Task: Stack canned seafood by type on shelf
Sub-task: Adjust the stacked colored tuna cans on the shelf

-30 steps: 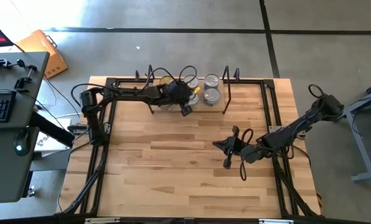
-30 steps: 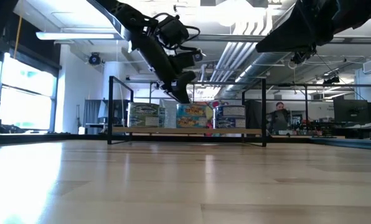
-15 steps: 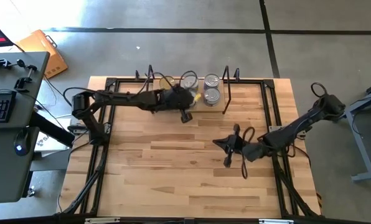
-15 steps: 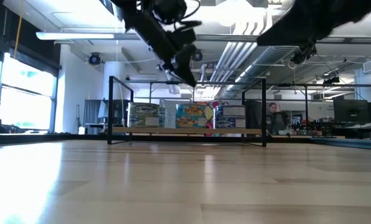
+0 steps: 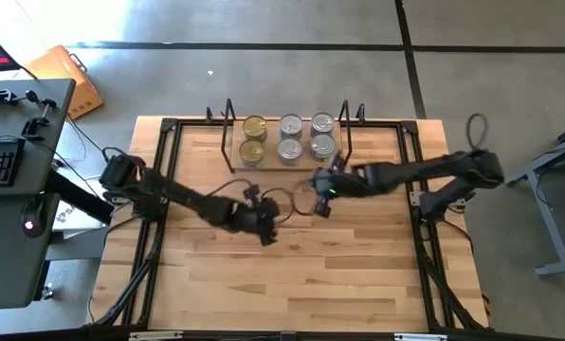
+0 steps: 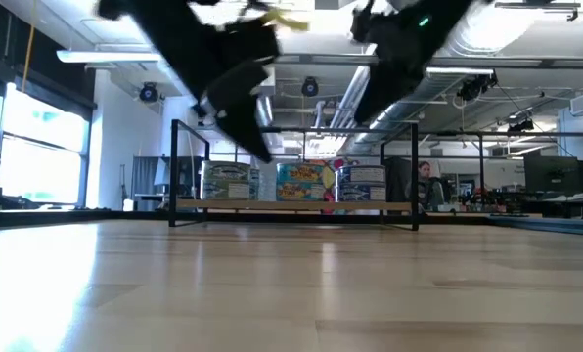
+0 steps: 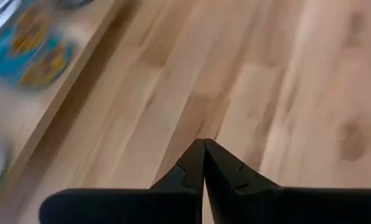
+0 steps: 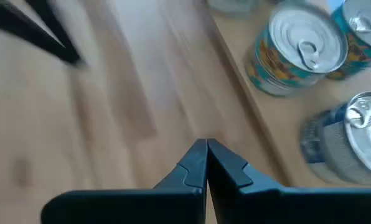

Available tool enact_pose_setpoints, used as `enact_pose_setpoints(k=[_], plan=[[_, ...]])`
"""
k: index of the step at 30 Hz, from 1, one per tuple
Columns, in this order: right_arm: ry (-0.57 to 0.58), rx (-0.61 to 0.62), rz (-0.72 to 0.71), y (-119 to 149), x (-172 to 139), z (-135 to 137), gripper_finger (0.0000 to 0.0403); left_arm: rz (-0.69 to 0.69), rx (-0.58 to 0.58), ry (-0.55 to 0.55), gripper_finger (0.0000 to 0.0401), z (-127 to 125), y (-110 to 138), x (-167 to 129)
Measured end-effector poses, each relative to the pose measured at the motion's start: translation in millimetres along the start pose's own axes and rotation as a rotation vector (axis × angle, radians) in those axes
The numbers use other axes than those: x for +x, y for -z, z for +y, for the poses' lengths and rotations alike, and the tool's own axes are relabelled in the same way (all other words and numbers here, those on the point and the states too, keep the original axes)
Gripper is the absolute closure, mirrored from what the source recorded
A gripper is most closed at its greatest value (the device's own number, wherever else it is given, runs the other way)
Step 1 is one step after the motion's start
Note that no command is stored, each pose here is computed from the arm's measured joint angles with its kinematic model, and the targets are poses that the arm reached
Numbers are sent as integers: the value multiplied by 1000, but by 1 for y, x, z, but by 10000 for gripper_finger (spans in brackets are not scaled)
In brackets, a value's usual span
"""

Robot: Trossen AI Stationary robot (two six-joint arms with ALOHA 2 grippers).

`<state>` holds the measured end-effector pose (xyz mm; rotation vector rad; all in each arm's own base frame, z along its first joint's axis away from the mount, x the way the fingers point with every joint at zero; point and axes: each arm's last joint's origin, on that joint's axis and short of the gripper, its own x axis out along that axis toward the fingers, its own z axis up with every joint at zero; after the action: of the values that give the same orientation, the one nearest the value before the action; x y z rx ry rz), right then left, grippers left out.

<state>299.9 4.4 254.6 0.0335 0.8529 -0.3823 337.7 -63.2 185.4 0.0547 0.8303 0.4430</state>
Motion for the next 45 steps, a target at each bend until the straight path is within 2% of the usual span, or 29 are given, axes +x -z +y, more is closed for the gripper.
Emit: enact_pose_setpoints(k=[3, 5, 11, 15, 20, 29, 34, 38, 41, 45], plan=[[51, -69, 110, -19, 18, -13, 403, -28, -69, -88, 401, -10, 21, -12], [86, -87, 174, -30, 29, -26, 403, -43, -116, -95, 401, -14, 34, -24], [176, -28, 234, -59, 60, -74, 403, -134, -217, -98, 401, -16, 64, -64], [229, 58, 299, -60, 75, -106, 403, -223, -277, -112, 401, -15, 83, -82], [265, 129, 377, -52, 75, -130, 403, -261, -315, -109, 401, -16, 104, -88], [174, 132, 474, -44, 72, -125, 403, -291, -338, -139, 401, -15, 113, -86], [137, 68, 534, -40, 68, -115, 403, -302, -331, -151, 401, -14, 112, -85], [190, 37, 598, -35, 64, -115, 403, -304, -331, -152, 401, -14, 112, -85], [267, 17, 608, -34, 63, -118, 403, -304, -331, -153, 401, -14, 112, -85], [313, 5, 608, -34, 63, -120, 403, -304, -332, -152, 401, -14, 112, -85]])
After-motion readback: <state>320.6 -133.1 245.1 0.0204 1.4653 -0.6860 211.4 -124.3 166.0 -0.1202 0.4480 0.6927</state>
